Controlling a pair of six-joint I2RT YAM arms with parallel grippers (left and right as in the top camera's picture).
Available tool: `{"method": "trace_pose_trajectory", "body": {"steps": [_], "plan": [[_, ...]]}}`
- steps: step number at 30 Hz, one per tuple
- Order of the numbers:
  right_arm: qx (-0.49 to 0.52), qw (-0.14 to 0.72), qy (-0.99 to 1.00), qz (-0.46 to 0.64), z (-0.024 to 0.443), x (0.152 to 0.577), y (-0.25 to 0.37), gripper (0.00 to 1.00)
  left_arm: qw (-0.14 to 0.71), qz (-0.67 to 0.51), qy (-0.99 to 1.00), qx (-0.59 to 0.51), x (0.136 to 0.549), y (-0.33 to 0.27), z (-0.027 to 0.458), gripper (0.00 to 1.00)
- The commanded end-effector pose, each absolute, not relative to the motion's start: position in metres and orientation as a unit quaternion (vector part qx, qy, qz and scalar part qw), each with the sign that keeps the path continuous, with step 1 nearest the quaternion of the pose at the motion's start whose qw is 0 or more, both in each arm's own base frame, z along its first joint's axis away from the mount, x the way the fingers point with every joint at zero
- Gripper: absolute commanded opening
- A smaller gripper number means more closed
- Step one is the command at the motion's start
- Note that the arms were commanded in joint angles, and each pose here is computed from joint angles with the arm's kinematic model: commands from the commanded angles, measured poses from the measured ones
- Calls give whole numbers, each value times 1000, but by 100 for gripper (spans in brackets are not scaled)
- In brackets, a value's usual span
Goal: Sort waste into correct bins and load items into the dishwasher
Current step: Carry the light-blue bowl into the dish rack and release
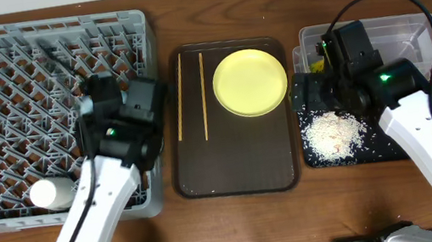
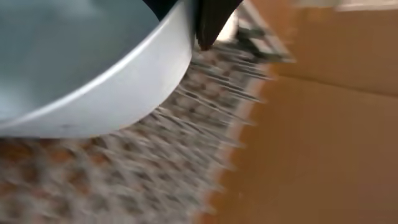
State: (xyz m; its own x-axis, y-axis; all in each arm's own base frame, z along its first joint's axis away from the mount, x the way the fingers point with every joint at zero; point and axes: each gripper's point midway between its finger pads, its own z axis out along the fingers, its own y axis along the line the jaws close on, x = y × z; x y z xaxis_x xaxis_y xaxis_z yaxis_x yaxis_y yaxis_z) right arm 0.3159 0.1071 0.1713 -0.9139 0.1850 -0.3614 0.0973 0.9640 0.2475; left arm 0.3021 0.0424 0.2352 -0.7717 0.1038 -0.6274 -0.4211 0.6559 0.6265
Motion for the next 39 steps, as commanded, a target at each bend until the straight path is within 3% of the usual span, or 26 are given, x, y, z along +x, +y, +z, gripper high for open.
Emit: {"method": "trace_pose_trajectory", "body": {"steps": [1,14,22,30,33,37,39], "plan": [[78,200,971,107,172,321,103,99,340,553,754,-102,302,65,270,8],[78,200,971,107,172,321,103,99,214,622,747,-97,326,110,201,8],[78,202,970,107,172,322,103,99,189,542,808,-134,327,118,163,8],[78,202,970,108,172,322,104,99,180,531,819,-118,325,111,155,8],[78,202,970,108,172,322,104,99,173,527,825,-106,323,106,153,23],[78,202,970,108,173,322,104,99,160,485,855,-87,320,88,145,28],[78,202,970,107,172,322,103,99,159,462,869,-80,317,77,148,43]]}}
